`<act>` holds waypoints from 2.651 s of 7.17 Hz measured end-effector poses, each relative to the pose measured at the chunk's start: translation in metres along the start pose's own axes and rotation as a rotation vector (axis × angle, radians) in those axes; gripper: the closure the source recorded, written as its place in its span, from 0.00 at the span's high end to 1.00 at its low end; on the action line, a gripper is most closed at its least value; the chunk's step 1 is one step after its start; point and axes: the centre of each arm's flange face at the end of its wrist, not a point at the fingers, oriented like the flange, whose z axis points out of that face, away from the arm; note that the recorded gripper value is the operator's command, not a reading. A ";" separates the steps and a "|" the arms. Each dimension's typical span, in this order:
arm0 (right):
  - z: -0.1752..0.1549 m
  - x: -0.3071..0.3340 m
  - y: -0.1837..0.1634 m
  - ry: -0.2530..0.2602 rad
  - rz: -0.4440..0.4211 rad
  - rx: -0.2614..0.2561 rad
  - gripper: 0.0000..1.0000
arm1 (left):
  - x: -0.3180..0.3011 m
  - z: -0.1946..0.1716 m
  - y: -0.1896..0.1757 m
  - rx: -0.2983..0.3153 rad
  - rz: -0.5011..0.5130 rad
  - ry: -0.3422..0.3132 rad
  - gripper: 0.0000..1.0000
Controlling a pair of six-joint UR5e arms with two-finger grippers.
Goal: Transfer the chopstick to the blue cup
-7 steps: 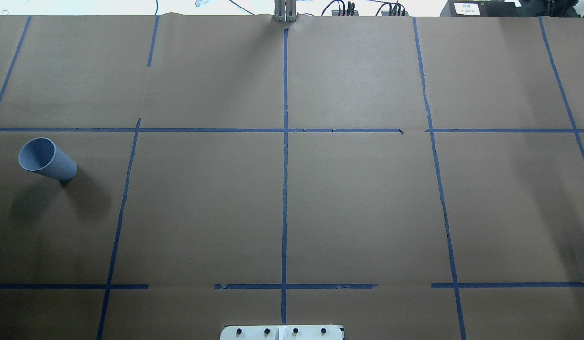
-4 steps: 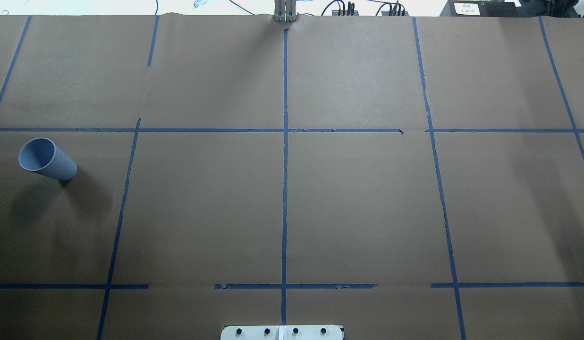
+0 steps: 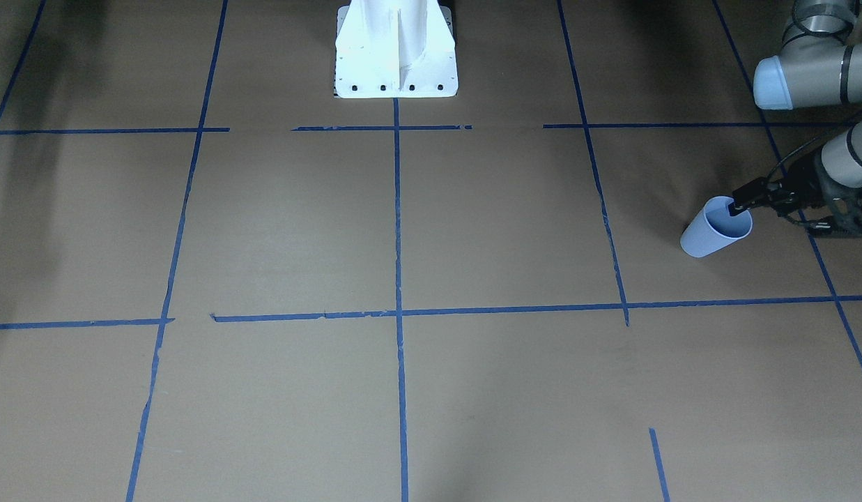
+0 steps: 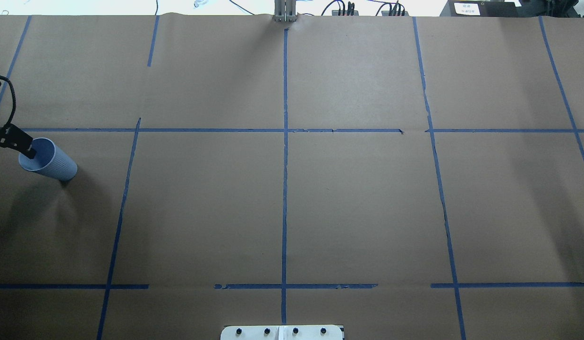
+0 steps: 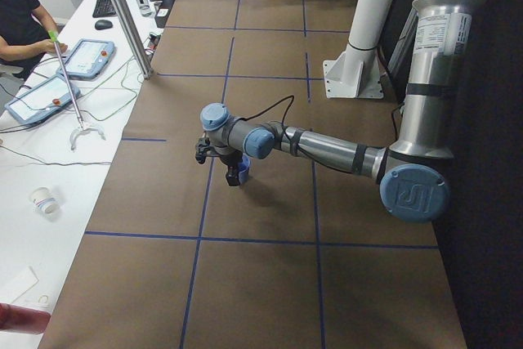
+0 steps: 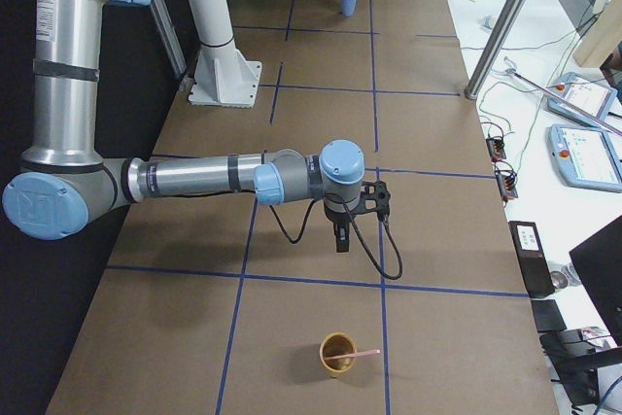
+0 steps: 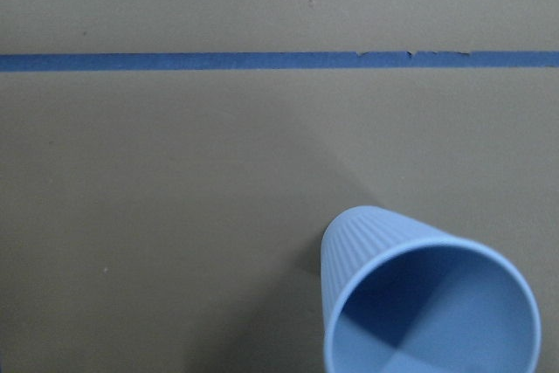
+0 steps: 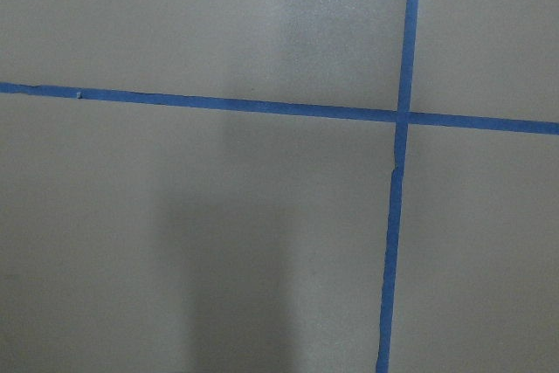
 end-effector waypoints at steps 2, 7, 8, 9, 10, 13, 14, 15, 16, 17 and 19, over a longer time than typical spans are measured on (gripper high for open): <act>0.001 -0.001 0.000 0.000 -0.003 -0.003 1.00 | 0.005 0.009 -0.008 -0.013 0.001 -0.003 0.00; 0.000 -0.004 -0.002 -0.004 -0.009 0.001 1.00 | 0.159 -0.036 -0.038 0.035 -0.074 0.118 0.00; 0.000 -0.005 -0.002 -0.010 -0.009 0.000 1.00 | 0.252 -0.045 -0.033 0.026 -0.108 0.171 0.00; 0.000 -0.006 -0.002 -0.015 -0.009 -0.002 1.00 | 0.336 -0.043 -0.017 0.025 -0.126 0.197 0.00; 0.001 -0.006 -0.003 -0.017 -0.011 -0.002 1.00 | 0.412 -0.031 0.005 0.048 -0.119 0.199 0.00; 0.001 -0.011 -0.006 -0.019 -0.017 -0.001 1.00 | 0.525 0.000 0.035 0.097 -0.086 0.179 0.00; 0.002 -0.015 -0.008 -0.019 -0.013 -0.002 1.00 | 0.538 0.011 0.039 0.092 -0.081 0.166 0.00; 0.003 -0.019 -0.009 -0.018 -0.006 -0.005 1.00 | 0.547 0.022 0.042 0.093 -0.076 0.151 0.00; 0.005 -0.020 -0.009 -0.017 0.000 -0.008 1.00 | 0.551 0.031 0.045 0.093 -0.072 0.140 0.09; 0.005 -0.020 -0.009 -0.017 0.004 -0.010 1.00 | 0.551 0.037 0.046 0.092 -0.072 0.131 0.61; 0.006 -0.019 -0.008 -0.018 0.007 -0.012 0.99 | 0.552 0.037 0.047 0.094 -0.068 0.133 1.00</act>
